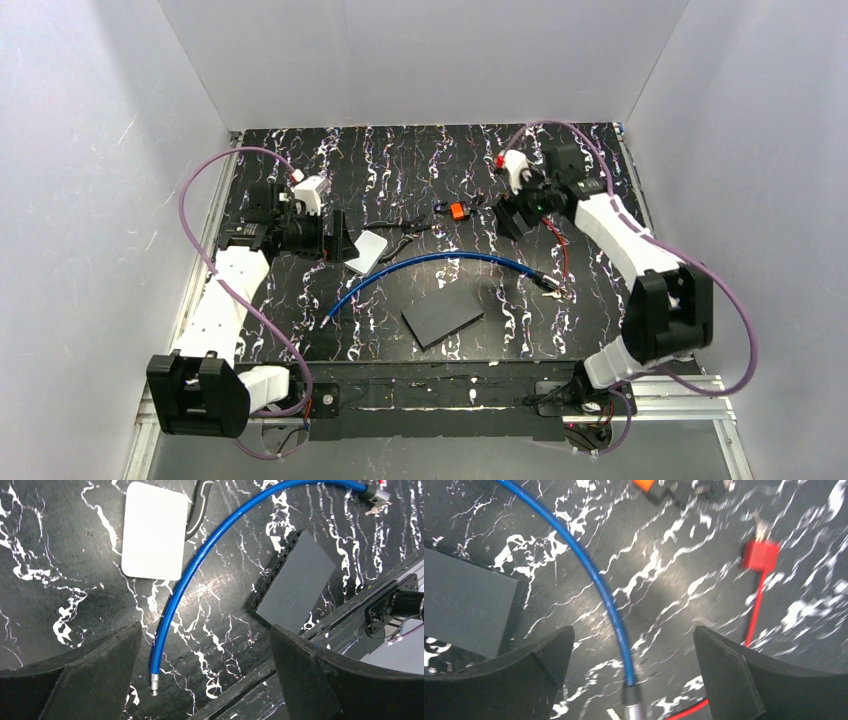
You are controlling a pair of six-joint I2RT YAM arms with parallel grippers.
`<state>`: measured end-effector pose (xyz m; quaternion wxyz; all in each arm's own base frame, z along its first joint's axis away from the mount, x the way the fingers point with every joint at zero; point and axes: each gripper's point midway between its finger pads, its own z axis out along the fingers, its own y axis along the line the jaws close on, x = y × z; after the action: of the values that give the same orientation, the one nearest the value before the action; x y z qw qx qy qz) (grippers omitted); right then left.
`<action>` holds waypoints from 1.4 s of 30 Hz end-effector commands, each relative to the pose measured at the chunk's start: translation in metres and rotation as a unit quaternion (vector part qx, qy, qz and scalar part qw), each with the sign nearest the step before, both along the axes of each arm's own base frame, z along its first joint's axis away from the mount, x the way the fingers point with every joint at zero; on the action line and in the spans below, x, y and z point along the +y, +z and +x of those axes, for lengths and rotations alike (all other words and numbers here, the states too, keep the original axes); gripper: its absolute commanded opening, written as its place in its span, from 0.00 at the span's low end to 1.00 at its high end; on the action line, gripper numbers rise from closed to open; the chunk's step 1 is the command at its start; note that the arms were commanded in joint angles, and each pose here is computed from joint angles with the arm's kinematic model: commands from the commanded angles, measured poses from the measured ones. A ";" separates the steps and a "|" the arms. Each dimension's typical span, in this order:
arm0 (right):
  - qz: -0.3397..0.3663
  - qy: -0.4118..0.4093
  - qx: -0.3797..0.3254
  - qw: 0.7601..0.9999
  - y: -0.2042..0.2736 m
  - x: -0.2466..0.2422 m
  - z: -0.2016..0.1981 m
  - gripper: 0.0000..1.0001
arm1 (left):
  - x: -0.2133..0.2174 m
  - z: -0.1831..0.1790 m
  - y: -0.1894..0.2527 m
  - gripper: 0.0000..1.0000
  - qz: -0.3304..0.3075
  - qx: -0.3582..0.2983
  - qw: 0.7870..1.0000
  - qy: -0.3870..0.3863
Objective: Lock with the key
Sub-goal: Pick up the lock from the center of the board.
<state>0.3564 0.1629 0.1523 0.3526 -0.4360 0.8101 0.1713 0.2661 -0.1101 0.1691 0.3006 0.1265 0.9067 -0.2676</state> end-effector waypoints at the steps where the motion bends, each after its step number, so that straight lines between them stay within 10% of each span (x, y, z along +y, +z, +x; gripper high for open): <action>1: -0.032 0.118 -0.039 0.992 0.008 0.033 0.022 0.99 | -0.018 -0.001 0.028 0.98 -0.049 -0.047 0.996 -0.049; 17: -0.146 0.321 -0.072 0.933 -0.061 0.096 0.063 0.98 | -0.014 0.031 0.056 0.98 -0.045 -0.087 0.995 -0.016; 38: -0.088 0.351 -0.005 0.932 -0.114 0.108 0.090 0.94 | -0.019 0.028 0.066 0.98 -0.053 -0.088 0.994 -0.045; 42: -0.072 0.361 0.032 0.929 -0.125 0.102 0.076 0.91 | -0.046 0.006 0.079 0.98 -0.131 -0.091 0.977 -0.144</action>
<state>0.4548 0.2685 0.0354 0.2426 -0.7202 0.6216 0.1899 0.2915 -0.1339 0.2250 0.3640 0.1830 0.8523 -0.3281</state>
